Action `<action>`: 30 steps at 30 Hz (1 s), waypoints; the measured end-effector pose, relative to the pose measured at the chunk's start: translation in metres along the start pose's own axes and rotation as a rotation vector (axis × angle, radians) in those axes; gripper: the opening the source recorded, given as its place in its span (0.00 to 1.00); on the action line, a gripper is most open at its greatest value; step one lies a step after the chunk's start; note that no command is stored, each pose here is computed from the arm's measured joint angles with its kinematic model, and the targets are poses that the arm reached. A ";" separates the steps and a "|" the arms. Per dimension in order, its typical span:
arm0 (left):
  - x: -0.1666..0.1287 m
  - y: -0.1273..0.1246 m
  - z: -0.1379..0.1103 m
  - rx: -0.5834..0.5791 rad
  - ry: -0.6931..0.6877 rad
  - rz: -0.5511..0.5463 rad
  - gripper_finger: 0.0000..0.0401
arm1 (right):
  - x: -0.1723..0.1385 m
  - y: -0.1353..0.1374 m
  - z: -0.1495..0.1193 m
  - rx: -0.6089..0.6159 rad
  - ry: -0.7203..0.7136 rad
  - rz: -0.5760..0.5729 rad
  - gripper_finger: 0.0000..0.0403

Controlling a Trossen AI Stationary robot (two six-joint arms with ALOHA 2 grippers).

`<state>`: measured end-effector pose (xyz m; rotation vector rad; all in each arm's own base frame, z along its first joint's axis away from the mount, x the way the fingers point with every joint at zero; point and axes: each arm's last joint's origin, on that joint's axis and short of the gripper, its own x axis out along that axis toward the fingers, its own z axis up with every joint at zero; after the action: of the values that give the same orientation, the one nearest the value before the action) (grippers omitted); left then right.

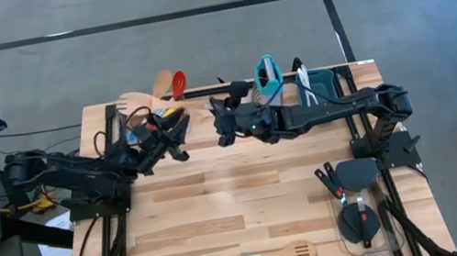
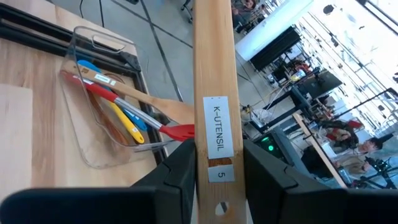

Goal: Pick & Place Kitchen Items
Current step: Put the wooden fork into the left transparent bin

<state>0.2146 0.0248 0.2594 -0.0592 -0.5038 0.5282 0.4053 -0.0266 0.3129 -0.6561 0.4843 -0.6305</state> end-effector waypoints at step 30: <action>0.004 0.003 0.003 -0.096 -0.029 0.007 0.30 | -0.019 0.005 0.014 -0.078 0.019 -0.129 0.24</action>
<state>0.2149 0.0292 0.2631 -0.1456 -0.5578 0.5119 0.4019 -0.0046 0.3235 -0.7600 0.4885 -0.7424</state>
